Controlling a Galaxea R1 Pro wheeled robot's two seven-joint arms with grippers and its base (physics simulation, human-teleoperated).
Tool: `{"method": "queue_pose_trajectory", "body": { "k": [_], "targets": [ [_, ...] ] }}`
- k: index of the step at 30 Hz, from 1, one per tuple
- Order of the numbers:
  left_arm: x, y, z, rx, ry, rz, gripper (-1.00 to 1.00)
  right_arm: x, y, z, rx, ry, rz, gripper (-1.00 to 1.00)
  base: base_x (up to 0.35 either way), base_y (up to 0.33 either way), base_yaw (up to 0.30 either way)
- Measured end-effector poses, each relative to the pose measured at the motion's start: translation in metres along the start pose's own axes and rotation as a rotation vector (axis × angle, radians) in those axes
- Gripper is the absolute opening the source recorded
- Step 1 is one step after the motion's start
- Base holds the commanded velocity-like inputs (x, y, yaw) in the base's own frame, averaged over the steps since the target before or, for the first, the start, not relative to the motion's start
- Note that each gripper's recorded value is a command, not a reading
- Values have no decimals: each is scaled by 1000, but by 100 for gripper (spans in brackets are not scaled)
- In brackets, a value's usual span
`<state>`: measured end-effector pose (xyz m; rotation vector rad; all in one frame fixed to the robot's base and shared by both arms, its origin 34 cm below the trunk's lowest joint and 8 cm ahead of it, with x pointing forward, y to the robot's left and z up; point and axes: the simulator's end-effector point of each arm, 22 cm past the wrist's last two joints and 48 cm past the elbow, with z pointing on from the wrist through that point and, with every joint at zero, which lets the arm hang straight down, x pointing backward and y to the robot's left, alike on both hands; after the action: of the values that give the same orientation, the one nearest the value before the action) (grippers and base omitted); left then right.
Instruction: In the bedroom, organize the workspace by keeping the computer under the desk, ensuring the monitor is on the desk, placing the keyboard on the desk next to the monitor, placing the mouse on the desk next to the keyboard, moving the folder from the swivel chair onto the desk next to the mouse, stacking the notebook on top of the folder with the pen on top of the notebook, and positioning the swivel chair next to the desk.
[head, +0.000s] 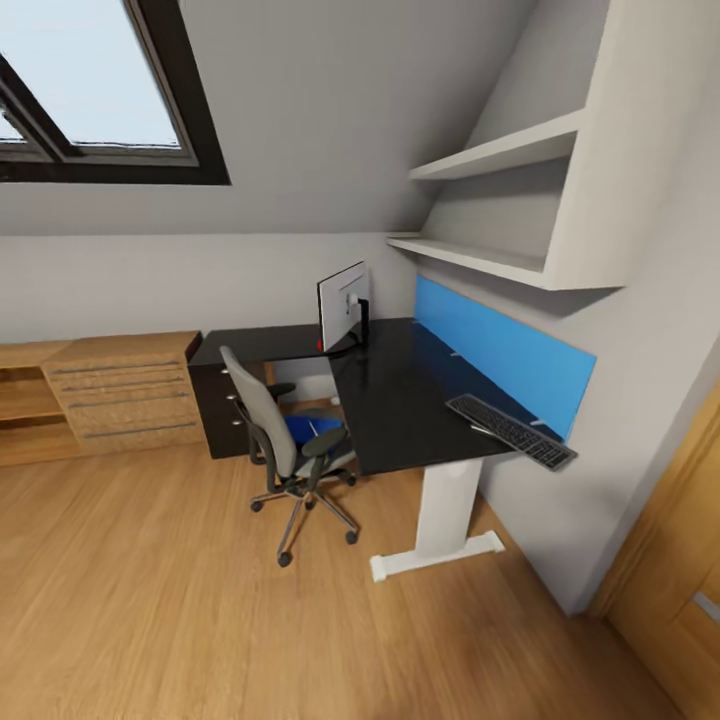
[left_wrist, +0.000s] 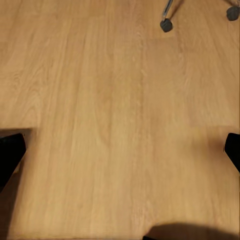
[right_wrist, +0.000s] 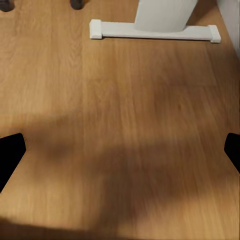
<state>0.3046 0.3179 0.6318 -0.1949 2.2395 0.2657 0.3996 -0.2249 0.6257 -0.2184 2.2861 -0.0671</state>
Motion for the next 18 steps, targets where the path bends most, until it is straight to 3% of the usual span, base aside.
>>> {"method": "queue_pose_trajectory", "body": {
  "k": [18],
  "targets": [
    [1,-9,-2,12,4,-8,100,0,-1,0,3,0,0,100,0,-34,279]
  ]
}}
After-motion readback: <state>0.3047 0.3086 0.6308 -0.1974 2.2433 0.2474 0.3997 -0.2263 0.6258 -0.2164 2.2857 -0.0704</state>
